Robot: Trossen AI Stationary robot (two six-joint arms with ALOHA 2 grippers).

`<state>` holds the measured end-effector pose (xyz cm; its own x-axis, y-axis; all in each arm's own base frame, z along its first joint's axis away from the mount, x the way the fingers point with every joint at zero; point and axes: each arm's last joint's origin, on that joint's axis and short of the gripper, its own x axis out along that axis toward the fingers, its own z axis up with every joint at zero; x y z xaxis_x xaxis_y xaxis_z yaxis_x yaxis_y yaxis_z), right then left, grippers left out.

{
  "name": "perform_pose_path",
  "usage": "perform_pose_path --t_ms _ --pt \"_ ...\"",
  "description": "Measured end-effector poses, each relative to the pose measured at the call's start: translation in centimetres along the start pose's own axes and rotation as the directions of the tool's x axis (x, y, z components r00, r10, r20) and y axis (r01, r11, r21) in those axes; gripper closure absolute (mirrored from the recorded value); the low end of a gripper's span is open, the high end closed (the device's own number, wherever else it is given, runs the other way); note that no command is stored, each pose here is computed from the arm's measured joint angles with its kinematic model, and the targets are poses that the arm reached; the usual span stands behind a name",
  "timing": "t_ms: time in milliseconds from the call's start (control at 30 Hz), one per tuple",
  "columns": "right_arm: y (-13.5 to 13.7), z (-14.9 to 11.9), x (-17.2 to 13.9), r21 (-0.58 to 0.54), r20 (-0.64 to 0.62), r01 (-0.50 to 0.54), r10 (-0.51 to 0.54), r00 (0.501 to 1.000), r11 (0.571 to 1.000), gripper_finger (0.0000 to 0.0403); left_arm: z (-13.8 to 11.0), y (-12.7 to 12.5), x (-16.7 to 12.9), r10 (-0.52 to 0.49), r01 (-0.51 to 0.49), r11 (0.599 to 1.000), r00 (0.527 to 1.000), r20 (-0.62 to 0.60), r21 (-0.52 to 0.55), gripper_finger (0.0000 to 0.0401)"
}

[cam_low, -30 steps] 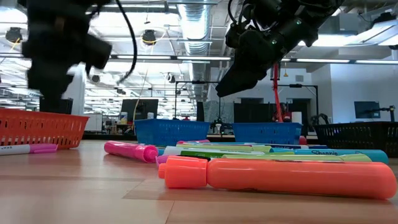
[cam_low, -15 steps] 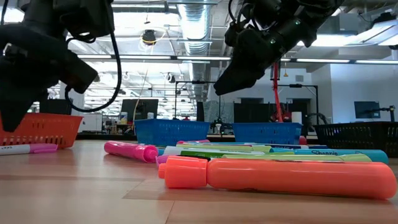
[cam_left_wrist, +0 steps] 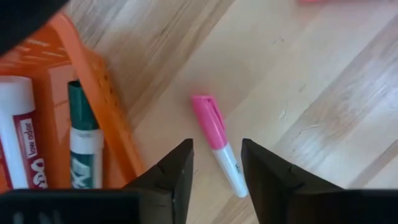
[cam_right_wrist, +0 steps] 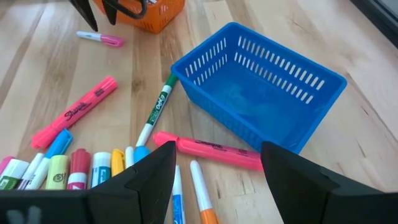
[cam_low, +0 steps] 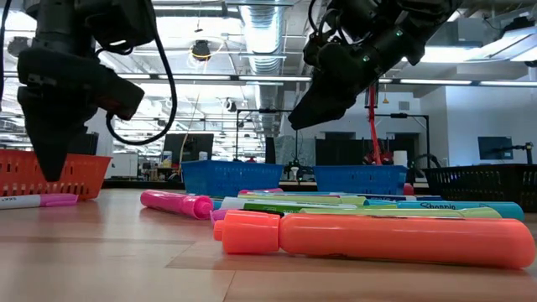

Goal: Pick & Place Markers
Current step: Adjust the orange bin, then put the left small pink highlighter pen into the left blue bin

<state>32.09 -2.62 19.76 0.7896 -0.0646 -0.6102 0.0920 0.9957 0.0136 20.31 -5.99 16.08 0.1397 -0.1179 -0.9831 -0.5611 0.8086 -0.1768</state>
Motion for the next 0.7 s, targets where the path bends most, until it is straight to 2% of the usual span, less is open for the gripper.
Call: perform_pose_path --t_ms 167,400,533,700 --pt "0.0 0.0 0.0 0.0 0.0 0.0 0.0 1.0 1.0 0.0178 -0.1 0.2 0.9 0.001 -0.001 1.0 1.0 0.005 0.001 0.0247" --pt "0.0 0.0 0.0 0.0 0.001 0.0 0.0 1.0 1.0 0.0178 0.2 0.2 2.9 0.059 -0.057 0.997 0.997 -0.042 0.051 0.0254" --pt "0.0 0.0 0.0 0.0 0.001 0.0 0.0 1.0 1.0 0.0178 0.1 0.3 3.5 0.093 -0.086 0.991 0.993 -0.068 0.098 0.0274" --pt "0.0 0.0 0.0 0.0 0.003 0.0 0.0 1.0 1.0 0.0178 0.1 0.4 2.7 0.077 -0.075 0.991 0.997 -0.014 0.107 0.0332"
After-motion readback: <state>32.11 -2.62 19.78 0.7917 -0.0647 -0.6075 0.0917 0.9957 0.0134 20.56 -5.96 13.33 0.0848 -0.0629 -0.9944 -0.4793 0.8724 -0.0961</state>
